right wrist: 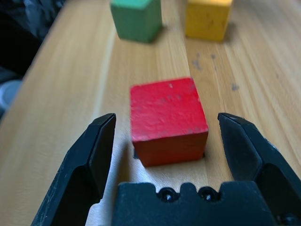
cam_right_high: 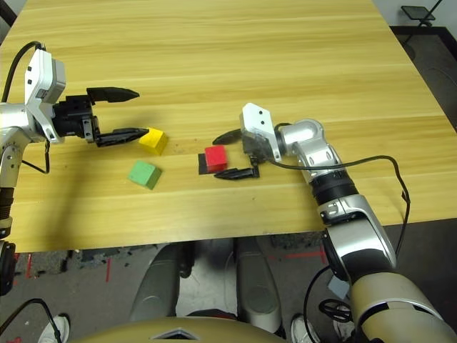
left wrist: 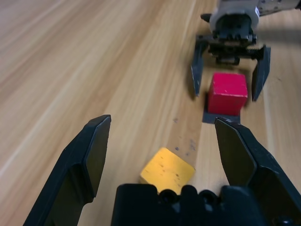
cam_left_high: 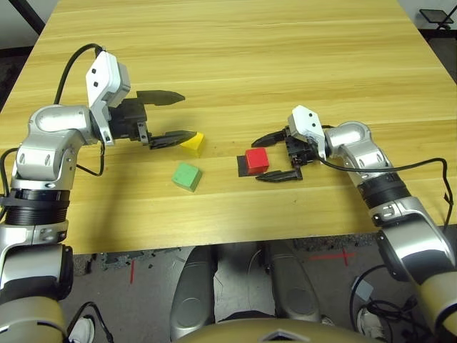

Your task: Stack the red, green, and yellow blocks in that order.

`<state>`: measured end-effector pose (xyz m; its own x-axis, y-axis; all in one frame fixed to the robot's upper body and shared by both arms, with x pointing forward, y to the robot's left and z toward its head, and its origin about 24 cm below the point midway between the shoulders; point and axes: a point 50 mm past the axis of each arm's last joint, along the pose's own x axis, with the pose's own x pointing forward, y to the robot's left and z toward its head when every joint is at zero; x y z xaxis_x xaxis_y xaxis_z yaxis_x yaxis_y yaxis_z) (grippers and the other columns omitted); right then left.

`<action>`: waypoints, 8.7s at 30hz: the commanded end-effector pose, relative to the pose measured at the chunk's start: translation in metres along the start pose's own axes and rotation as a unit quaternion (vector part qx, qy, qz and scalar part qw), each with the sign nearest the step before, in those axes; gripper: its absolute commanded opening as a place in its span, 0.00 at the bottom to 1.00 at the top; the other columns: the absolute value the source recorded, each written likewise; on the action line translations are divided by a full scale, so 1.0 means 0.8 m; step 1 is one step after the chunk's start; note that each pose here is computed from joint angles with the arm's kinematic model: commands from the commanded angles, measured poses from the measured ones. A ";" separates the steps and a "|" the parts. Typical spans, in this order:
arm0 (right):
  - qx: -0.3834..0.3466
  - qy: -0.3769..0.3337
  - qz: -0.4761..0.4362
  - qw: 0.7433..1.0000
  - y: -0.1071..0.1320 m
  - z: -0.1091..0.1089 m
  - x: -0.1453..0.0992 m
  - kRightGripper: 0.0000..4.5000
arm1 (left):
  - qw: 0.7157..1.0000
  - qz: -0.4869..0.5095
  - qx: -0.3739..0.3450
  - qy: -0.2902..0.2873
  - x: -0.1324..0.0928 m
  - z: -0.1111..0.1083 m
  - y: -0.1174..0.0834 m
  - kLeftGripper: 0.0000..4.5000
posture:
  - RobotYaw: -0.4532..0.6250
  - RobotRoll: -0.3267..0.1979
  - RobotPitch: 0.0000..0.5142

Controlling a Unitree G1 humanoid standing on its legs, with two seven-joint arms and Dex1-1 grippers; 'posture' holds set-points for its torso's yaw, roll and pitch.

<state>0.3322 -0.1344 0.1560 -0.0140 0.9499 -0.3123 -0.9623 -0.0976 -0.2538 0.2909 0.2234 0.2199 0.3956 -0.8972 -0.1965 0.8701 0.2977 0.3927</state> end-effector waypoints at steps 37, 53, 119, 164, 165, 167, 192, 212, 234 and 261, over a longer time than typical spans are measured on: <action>-0.021 -0.014 -0.148 0.989 -0.007 0.080 -0.116 0.99 | 0.977 -0.199 0.036 0.071 -0.006 -0.057 -0.034 1.00 | 0.57 0.56 0.51; -0.019 -0.024 -0.155 0.987 -0.009 0.085 -0.113 1.00 | 0.976 -0.193 0.028 0.101 0.012 -0.088 -0.045 0.72 | 0.55 0.54 0.53; -0.012 -0.004 -0.034 0.999 0.015 0.053 -0.097 1.00 | 0.988 -0.119 -0.061 0.075 0.152 0.043 -0.071 0.46 | 0.53 0.62 0.60; -0.006 -0.021 -0.053 0.998 0.005 0.059 -0.097 1.00 | 0.980 -0.146 0.090 0.099 0.029 -0.009 0.020 0.99 | 0.55 0.59 0.56; -0.006 -0.020 -0.054 0.998 0.005 0.059 -0.097 1.00 | 0.980 -0.145 0.092 0.098 0.031 -0.011 0.022 0.99 | 0.54 0.58 0.57; -0.004 -0.019 -0.056 0.998 0.008 0.059 -0.098 1.00 | 0.980 -0.139 0.101 0.101 0.036 -0.018 0.026 0.99 | 0.53 0.57 0.57; 0.007 -0.020 -0.073 0.997 0.013 0.061 -0.099 1.00 | 0.987 -0.073 -0.033 0.137 0.030 0.003 0.050 0.57 | 0.52 0.57 0.56; 0.015 -0.022 -0.077 0.997 0.010 0.047 -0.093 1.00 | 0.992 -0.056 -0.075 0.081 0.107 0.132 -0.024 0.57 | 0.55 0.62 0.55; 0.023 -0.018 -0.077 0.997 0.015 0.044 -0.094 1.00 | 0.993 -0.063 -0.067 0.068 0.141 0.112 -0.054 0.57 | 0.52 0.60 0.61; 0.032 -0.023 -0.068 0.997 0.015 0.044 -0.089 1.00 | 0.993 -0.063 -0.065 0.073 0.156 0.091 -0.066 0.56 | 0.53 0.60 0.69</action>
<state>0.3155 -0.1947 0.2072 0.1301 0.9643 -0.2306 -0.9703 0.0760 -0.2297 0.2746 0.0736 0.2448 0.3214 -0.8798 -0.3502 0.9390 0.2483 0.2382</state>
